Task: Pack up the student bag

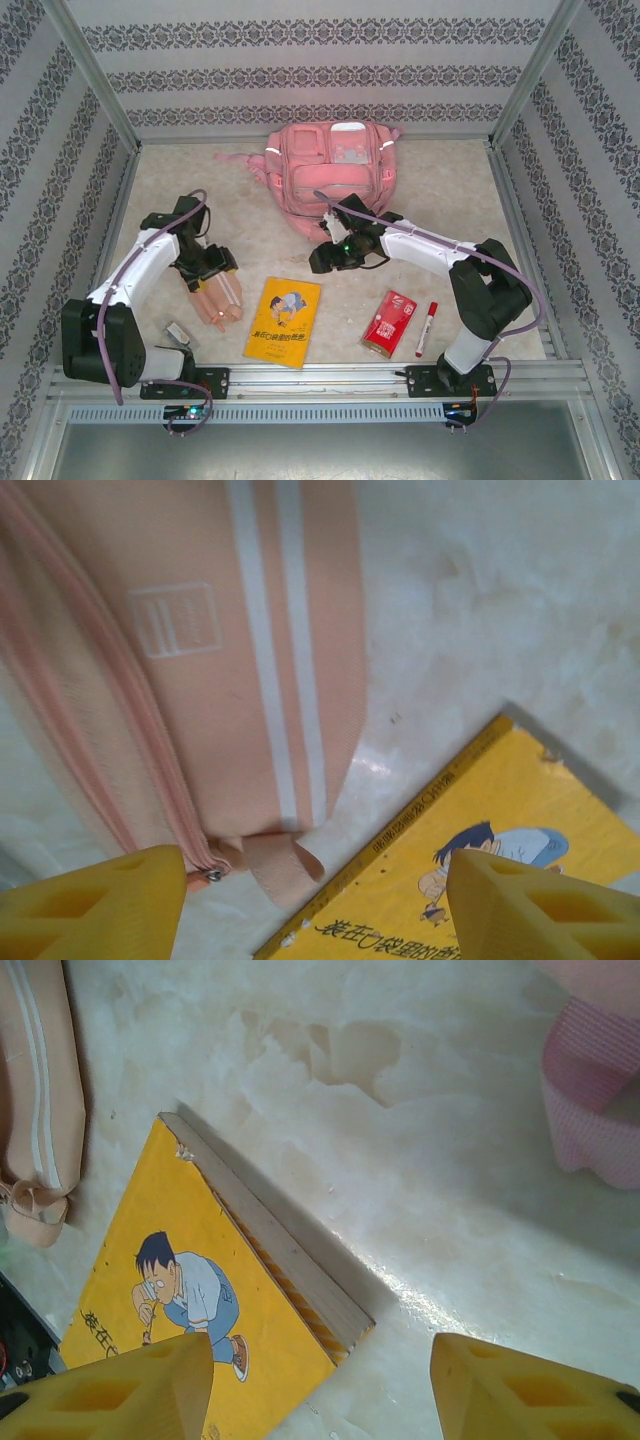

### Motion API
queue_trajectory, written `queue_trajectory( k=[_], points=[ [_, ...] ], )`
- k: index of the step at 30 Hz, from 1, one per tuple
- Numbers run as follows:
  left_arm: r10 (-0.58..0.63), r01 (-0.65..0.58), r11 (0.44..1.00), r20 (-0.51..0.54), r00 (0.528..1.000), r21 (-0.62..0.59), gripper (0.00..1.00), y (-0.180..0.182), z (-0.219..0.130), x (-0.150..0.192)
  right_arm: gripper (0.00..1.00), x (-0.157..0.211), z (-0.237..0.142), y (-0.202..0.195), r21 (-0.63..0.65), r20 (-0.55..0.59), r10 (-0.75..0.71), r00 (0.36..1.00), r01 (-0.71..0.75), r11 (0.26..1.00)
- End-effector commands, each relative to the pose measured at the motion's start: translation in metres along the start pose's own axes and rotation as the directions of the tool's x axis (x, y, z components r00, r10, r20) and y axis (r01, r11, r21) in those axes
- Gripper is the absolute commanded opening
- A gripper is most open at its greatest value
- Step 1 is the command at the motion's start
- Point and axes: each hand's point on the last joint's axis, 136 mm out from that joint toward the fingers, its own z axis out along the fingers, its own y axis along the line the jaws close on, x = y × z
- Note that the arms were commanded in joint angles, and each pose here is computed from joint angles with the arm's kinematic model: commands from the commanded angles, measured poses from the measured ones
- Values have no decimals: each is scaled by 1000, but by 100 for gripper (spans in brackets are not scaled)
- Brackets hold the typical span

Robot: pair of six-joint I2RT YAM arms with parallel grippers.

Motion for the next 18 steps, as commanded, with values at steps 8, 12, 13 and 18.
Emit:
queue_trajectory(
  k=[8, 12, 13, 18],
  points=[
    [-18, 40, 968, -91, 996, 249, 66, -29, 9, 16, 59, 33, 6, 1, -11, -86, -39, 996, 38, 999],
    [127, -98, 965, -105, 986, 244, 67, -47, 13, 39, 56, 59, 19, 3, -19, -168, -72, 983, 69, 997],
    [171, -143, 959, -98, 980, 245, 67, -51, 13, 44, 55, 65, 22, 5, -20, -189, -91, 978, 89, 996],
    [287, -245, 935, -142, 947, 255, 68, -63, 29, 68, 53, 82, 44, -4, 75, -268, -152, 951, 178, 981]
  ],
)
